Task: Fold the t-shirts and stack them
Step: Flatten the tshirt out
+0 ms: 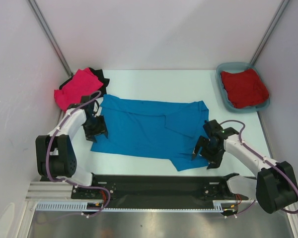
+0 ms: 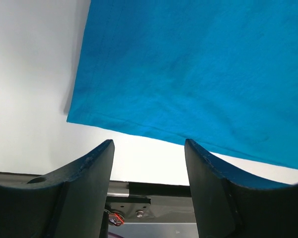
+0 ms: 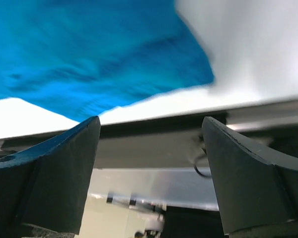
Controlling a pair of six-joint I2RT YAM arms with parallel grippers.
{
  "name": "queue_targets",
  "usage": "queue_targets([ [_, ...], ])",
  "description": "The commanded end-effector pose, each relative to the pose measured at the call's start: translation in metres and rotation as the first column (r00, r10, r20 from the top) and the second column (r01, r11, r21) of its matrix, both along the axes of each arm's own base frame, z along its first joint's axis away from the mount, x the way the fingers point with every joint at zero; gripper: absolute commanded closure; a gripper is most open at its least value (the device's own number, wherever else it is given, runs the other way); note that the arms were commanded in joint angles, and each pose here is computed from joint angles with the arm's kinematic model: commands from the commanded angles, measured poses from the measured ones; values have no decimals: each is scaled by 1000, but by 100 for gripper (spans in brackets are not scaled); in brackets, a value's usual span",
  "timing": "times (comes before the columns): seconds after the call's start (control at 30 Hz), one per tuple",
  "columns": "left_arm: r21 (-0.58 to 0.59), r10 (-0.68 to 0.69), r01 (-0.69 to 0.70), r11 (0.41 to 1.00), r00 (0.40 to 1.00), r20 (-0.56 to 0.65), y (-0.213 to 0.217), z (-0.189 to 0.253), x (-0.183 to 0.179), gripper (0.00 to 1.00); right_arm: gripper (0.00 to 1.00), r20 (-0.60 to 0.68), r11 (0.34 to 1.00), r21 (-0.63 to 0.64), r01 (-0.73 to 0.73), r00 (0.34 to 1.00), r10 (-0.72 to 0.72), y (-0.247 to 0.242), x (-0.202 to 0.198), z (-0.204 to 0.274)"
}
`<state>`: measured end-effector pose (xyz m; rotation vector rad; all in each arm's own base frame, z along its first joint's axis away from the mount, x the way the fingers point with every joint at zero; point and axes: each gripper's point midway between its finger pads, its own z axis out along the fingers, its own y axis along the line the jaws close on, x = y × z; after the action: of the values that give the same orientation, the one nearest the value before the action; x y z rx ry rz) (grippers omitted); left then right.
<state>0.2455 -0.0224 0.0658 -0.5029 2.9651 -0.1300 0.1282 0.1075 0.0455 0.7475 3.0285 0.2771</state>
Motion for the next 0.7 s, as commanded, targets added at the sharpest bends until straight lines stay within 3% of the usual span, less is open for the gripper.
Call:
queue_targets([
  [0.0, -18, -20, 23, 1000, 993, 117, -4, 23, 20, 36, 12, 138, 1000, 4, 0, 990, 0, 5, 29, -6],
  [0.3, -36, -18, 23, 999, 993, 119, -7, 24, 21, 36, 11, 256, 986, -113, 119, 963, -87, -28, 30, -8],
  [0.5, -46, -23, 28, 999, 994, 110, -8, 22, 23, 36, 19, 279, 963, -176, 203, 949, -149, -44, 27, -6],
  [0.67, -54, -24, 30, 998, 994, 111, -9, 23, 26, 37, 19, 255, 960, -181, 213, 953, -163, -42, 18, -18],
])
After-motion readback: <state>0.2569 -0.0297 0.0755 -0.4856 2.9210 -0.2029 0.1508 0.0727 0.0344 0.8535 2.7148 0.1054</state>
